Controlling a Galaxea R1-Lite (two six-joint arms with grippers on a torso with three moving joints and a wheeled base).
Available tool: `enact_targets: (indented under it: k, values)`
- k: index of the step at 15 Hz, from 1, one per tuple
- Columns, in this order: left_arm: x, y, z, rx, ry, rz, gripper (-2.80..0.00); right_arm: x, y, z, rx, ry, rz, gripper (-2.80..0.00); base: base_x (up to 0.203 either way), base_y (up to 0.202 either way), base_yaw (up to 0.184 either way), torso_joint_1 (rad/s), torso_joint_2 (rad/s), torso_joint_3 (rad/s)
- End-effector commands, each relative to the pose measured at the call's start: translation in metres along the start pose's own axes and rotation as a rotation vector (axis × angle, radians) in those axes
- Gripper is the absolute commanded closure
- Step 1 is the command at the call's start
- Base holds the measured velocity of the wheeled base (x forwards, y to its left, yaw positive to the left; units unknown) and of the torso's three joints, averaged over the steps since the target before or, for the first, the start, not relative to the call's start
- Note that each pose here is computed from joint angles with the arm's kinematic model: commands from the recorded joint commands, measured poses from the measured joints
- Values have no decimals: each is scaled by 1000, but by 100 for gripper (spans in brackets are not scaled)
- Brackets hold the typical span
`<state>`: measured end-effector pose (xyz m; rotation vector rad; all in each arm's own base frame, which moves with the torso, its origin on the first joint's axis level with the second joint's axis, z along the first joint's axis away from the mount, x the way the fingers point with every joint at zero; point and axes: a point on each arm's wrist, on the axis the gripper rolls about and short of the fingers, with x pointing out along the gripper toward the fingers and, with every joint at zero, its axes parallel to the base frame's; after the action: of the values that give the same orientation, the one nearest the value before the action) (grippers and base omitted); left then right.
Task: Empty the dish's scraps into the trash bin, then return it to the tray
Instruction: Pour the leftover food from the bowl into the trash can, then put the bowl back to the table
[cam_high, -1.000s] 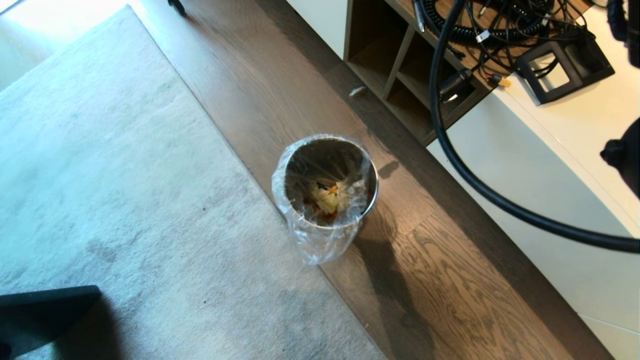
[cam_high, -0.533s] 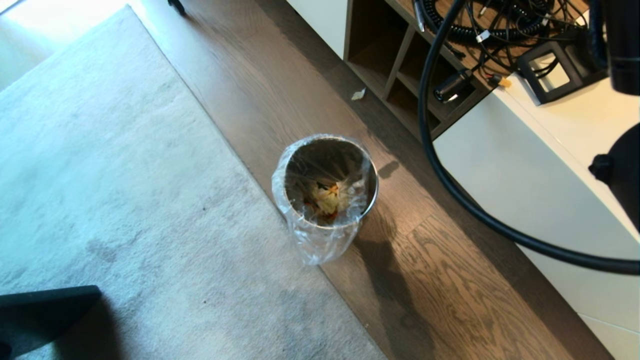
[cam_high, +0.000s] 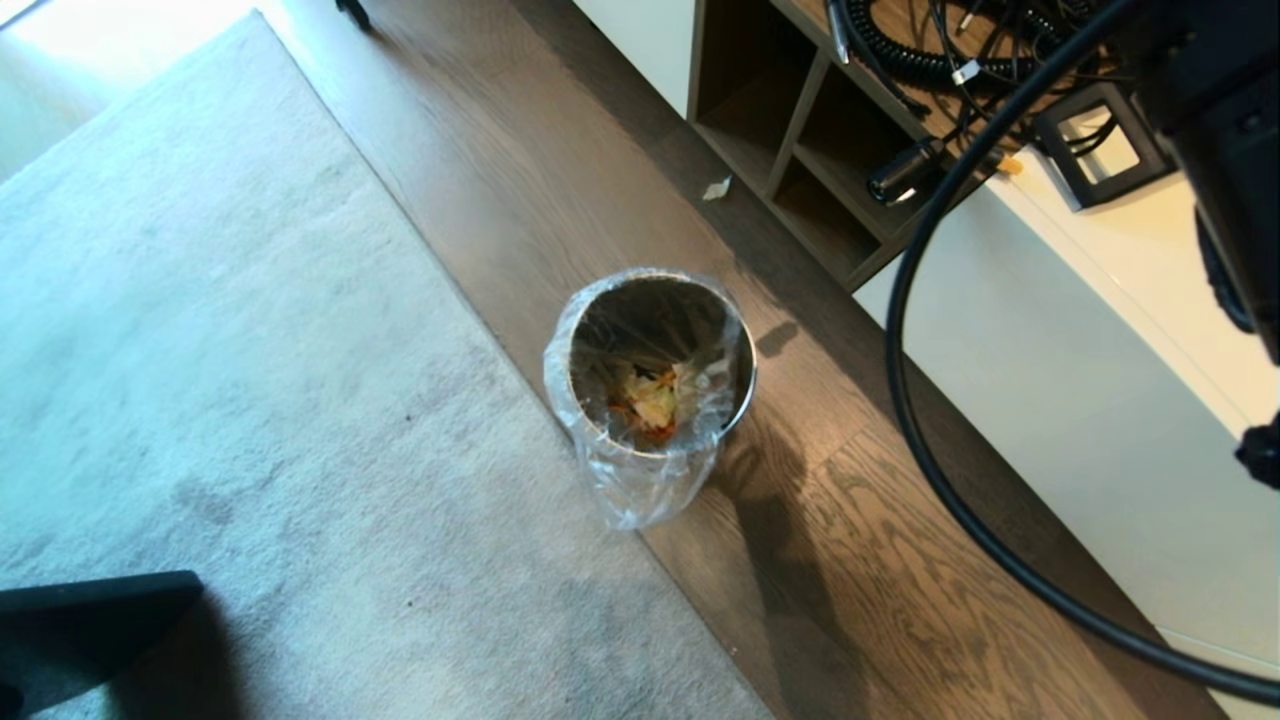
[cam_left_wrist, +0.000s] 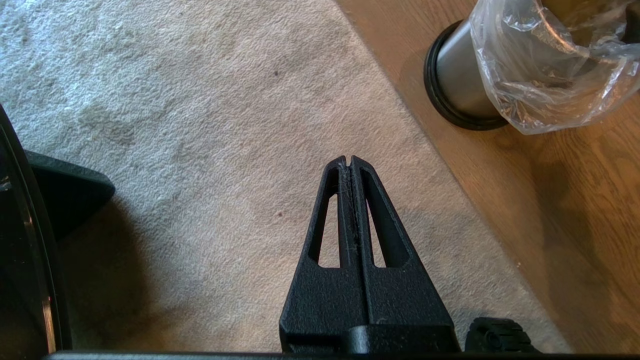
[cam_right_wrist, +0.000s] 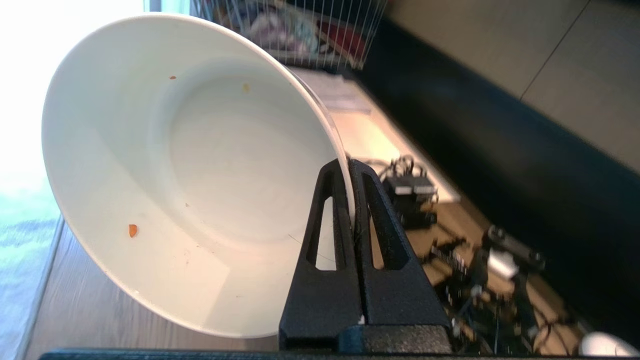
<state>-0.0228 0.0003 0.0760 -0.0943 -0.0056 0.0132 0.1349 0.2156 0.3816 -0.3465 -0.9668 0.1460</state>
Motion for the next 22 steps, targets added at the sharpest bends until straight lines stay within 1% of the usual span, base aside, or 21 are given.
enact_targets:
  k: [1,3,5,8,12,15,19,22]
  values:
    - [0,0,0,-1,-1,0,0,-19,-15,-1,12,60,26,0,0,0,0,0,0,0]
    - [0,0,0,0,-1,0,0,-37,-15,-9,29,105,89,0,0,0,0,0,0,0]
    - [0,0,0,-1,-1,0,0,-48,-18,-12,69,155,138,0,0,0,0,0,0,0]
    - [0,0,0,-1,-1,0,0,-60,-19,-17,84,221,220,0,0,0,0,0,0,0]
    - [0,0,0,-1,-1,0,0,-70,-11,-25,57,260,280,0,0,0,0,0,0,0]
    - [0,0,0,-1,-1,0,0,-87,-10,-33,42,302,337,0,0,0,0,0,0,0]
    - [0,0,0,-1,-1,0,0,-120,-19,-42,25,371,425,0,0,0,0,0,0,0]
    - [0,0,0,-1,-1,0,0,-136,-25,-46,9,396,457,0,0,0,0,0,0,0]
